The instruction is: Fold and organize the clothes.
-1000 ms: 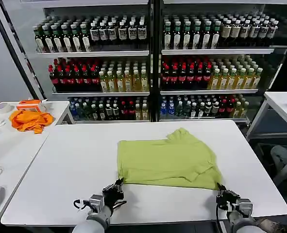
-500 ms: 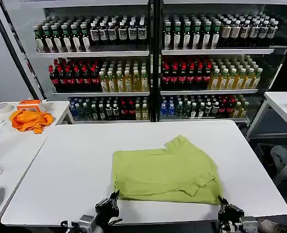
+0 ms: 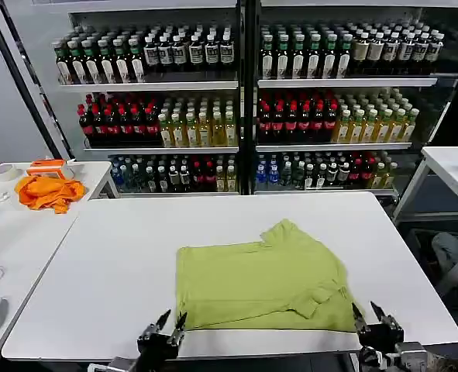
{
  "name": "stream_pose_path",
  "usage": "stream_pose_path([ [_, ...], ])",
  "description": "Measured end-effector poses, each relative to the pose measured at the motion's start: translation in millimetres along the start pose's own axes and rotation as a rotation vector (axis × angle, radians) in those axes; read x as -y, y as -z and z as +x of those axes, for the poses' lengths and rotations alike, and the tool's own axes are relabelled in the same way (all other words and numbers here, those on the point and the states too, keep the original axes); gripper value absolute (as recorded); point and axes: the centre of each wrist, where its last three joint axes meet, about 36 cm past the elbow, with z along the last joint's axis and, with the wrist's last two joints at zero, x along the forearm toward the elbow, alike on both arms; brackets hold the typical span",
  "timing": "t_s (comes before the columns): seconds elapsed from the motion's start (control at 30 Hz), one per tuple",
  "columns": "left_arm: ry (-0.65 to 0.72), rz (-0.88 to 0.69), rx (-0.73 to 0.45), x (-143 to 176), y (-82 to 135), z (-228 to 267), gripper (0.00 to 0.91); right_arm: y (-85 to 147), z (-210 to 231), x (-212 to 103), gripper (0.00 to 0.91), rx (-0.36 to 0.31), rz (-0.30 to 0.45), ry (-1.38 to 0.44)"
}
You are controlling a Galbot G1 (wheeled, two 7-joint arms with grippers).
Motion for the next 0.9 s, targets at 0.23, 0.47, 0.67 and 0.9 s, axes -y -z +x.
stream_pose_path([
  [0.23, 0.02, 0.001, 0.02, -15, 10, -39, 0.907, 14, -51, -6, 0.907, 0.027, -0.066, 0.013],
  [0.47, 0.028, 0.026, 0.028, -25, 26, -95, 0.907, 36, -122, -24, 0.907, 0.023, -0.143, 0.059],
  [0.67, 0.027, 0.05, 0.013, -25, 43, -139, 0.907, 60, -176, -41, 0.907, 0.009, -0.169, 0.103],
  [0.9, 0.032, 0.063, -0.021, -22, 60, -182, 0.907, 79, -228, -57, 0.907, -0.034, -0.183, 0.14],
])
